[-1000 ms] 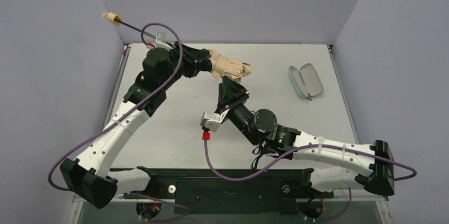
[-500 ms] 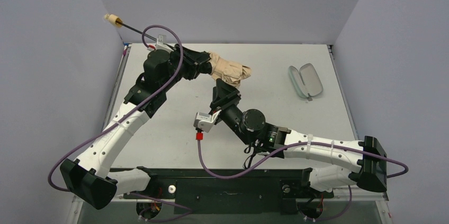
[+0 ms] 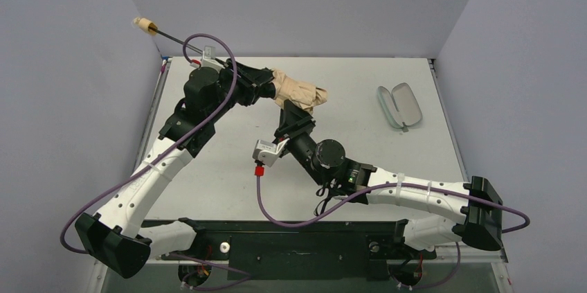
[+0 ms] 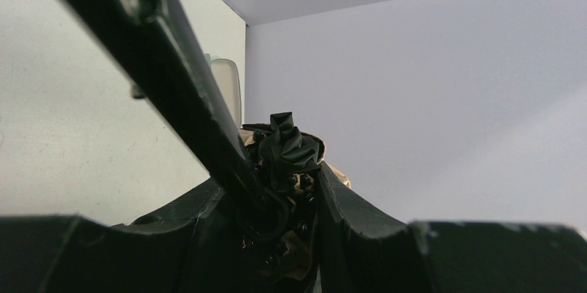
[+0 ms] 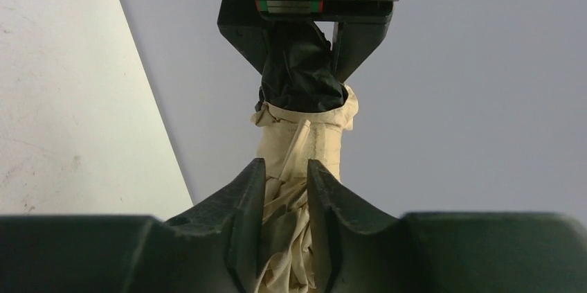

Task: Open the umbrella

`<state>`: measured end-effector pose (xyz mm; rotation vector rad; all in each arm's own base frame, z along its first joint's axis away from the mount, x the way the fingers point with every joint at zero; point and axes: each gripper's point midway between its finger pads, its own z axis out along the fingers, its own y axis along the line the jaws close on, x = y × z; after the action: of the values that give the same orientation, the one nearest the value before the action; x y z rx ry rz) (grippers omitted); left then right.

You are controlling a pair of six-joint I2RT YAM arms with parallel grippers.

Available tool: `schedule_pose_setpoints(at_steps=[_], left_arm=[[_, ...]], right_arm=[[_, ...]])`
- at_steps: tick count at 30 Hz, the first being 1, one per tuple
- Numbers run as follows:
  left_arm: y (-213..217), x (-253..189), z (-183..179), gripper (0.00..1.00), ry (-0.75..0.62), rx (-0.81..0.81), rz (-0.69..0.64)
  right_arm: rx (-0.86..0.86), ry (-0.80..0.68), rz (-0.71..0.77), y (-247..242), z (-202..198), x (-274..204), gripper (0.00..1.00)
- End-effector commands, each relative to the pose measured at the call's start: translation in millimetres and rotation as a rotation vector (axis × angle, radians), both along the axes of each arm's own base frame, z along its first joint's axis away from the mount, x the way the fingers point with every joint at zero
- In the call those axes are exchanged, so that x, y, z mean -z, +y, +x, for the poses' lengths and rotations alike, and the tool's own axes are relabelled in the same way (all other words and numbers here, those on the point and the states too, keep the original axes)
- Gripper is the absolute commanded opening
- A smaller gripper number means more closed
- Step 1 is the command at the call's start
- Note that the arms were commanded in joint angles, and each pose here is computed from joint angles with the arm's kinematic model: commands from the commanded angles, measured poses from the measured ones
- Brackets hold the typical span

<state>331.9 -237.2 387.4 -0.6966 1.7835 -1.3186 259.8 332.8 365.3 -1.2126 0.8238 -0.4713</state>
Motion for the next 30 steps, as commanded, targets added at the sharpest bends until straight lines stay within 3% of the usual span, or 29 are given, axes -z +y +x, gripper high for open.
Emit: schedule_pose_setpoints(at_steps=[1, 9, 14, 21, 30], left_arm=[[0, -40, -12, 0.0, -0.115, 0.025, -0.06], [-5, -47, -17, 0.0, -0.139, 0.044, -0.056], [-7, -46, -15, 0.0, -0.136, 0.046, -0.058], [-10, -52, -14, 0.0, -0.147, 0.057, -0.069], [-9, -54, -13, 0.0, -0.145, 0.05, -0.073]], right_arm=[[0.027, -0.028, 0.087, -3, 8, -27, 0.22], [0.055, -0.015, 0.066, -5, 17, -20, 0.0], [0.046, 0.023, 0.042, -6, 16, -13, 0.0], [-0.057, 0.14, -0.181, 8, 4, 43, 0.0], [-0.096, 0.272, -0.361, 7, -6, 88, 0.0]])
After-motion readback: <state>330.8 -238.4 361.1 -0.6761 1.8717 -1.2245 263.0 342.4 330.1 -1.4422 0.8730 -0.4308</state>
